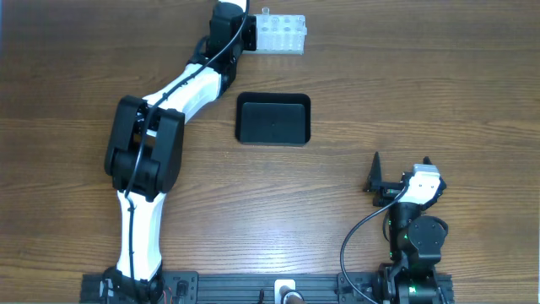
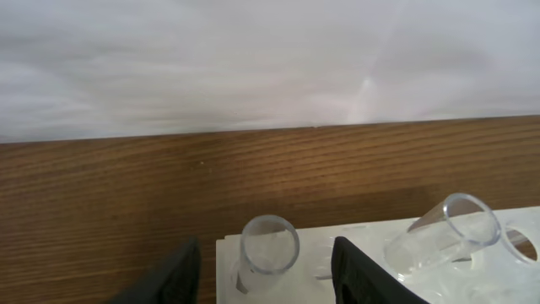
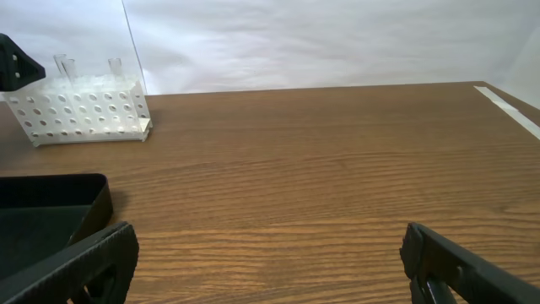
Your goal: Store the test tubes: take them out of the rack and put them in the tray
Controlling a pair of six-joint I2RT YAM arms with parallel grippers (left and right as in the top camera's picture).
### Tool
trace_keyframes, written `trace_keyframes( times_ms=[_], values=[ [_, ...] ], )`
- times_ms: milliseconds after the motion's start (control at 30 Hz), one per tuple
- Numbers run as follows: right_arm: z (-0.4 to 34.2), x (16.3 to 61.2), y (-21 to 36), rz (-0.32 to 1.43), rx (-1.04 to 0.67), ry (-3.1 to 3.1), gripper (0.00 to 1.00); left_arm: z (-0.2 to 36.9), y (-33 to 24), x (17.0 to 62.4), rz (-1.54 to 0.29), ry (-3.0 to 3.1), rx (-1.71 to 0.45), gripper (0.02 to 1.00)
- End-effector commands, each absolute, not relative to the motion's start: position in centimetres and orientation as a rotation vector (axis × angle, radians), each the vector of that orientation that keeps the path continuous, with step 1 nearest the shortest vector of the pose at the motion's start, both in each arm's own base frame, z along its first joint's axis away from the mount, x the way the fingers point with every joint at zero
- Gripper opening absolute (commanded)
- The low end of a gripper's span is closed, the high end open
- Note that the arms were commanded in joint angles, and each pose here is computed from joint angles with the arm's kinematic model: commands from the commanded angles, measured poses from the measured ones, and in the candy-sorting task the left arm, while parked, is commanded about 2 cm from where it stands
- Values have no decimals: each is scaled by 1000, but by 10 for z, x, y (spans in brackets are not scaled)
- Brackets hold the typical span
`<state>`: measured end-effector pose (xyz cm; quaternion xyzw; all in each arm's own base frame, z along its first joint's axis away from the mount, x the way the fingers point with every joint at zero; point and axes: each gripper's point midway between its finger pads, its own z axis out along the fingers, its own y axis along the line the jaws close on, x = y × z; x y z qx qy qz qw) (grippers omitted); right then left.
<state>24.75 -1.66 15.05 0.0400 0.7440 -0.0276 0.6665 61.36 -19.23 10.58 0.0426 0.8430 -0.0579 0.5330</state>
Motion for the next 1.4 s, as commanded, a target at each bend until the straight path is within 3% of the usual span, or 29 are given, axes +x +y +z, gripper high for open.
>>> trace_keyframes(
  times_ms=[33, 200, 867, 1400],
  values=[
    [148, 247, -17, -69, 94, 1680, 993, 106, -197, 619, -154, 1992, 102, 461],
    [148, 247, -17, -69, 95, 1680, 993, 109, -197, 620, -156, 1980, 99, 443],
    [148, 247, -17, -69, 94, 1680, 991, 111, -198, 621, -159, 1970, 97, 176],
    [148, 247, -17, -69, 94, 1680, 991, 111, -197, 622, -155, 1970, 95, 126]
  ],
)
